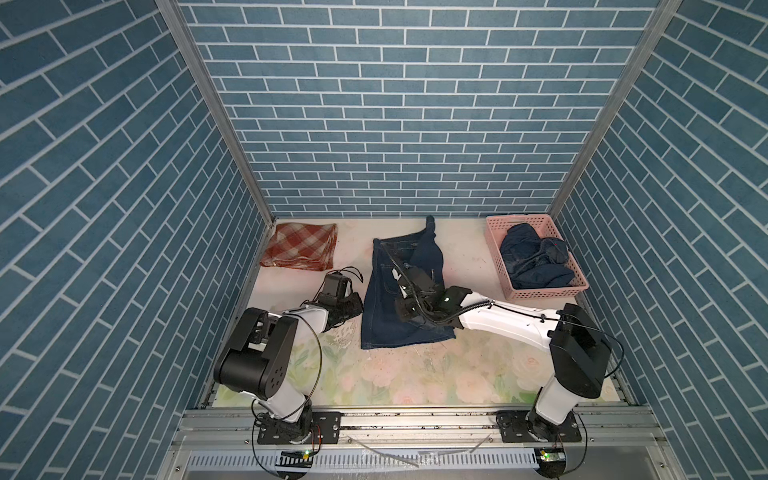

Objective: Fold and stack the skirts

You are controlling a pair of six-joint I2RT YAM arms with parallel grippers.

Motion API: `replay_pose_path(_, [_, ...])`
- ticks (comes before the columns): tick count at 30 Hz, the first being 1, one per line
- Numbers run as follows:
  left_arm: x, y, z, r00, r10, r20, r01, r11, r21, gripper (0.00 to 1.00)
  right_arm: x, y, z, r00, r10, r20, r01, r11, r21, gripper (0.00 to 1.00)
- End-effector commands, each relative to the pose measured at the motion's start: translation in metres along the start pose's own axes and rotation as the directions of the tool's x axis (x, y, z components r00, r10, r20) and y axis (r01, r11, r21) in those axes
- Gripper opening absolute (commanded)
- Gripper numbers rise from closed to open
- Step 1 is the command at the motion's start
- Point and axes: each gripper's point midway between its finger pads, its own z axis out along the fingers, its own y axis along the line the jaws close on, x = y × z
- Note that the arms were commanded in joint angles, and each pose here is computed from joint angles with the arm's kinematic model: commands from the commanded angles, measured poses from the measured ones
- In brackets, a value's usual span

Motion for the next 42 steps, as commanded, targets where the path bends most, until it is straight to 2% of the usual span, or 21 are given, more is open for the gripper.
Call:
replay_pose_path(1, [0.054, 0.035, 0.009, 0.984, -0.06, -0.165, 0.044, 0.994, -0.1, 0.08, -0.021, 0.033, -0.001, 0.996, 0.072, 0.053, -0.067, 0.994, -0.087, 0.0])
replay_pose_path(9, [0.058, 0.039, 0.011, 0.985, -0.063, -0.161, 0.048, 0.994, -0.097, 0.01, -0.021, 0.058, 0.019, 0.995, 0.101, 0.007, -0.098, 0.984, -0.151, 0.0])
replay_pose_path(23, [0.063, 0.038, 0.015, 0.985, -0.067, -0.161, 0.053, 0.995, -0.089, 0.0, -0.009, 0.079, 0.033, 0.99, 0.127, -0.053, -0.136, 0.967, -0.214, 0.0])
replay_pose_path(25, [0.063, 0.037, 0.015, 0.985, -0.064, -0.162, 0.051, 0.995, -0.088, 0.0, -0.009, 0.073, 0.029, 0.99, 0.135, -0.041, -0.141, 0.969, -0.205, 0.21])
replay_pose_path(27, [0.063, 0.036, 0.015, 0.985, -0.062, -0.162, 0.048, 0.995, -0.087, 0.0, -0.016, 0.058, 0.019, 0.987, 0.158, -0.011, -0.158, 0.969, -0.19, 0.49])
replay_pose_path(29, [0.064, 0.035, 0.015, 0.985, -0.056, -0.164, 0.042, 0.995, -0.088, 0.0, -0.022, 0.035, 0.011, 0.977, 0.211, 0.012, -0.206, 0.963, -0.173, 0.61])
replay_pose_path(31, [0.066, 0.032, 0.016, 0.985, -0.046, -0.168, 0.031, 0.996, -0.089, 0.0, -0.027, 0.007, 0.001, 0.962, 0.271, 0.043, -0.262, 0.953, -0.152, 0.65])
replay_pose_path(36, [0.08, 0.014, 0.022, 0.982, -0.001, -0.189, -0.016, 0.996, -0.086, 0.0, -0.036, -0.067, -0.034, 0.919, 0.365, 0.15, -0.361, 0.931, -0.057, 0.66])
replay_pose_path(42, [0.112, -0.023, 0.036, 0.974, 0.056, -0.218, -0.073, 0.995, -0.072, 0.0, -0.038, -0.131, -0.084, 0.872, 0.41, 0.266, -0.433, 0.901, 0.029, 0.67])
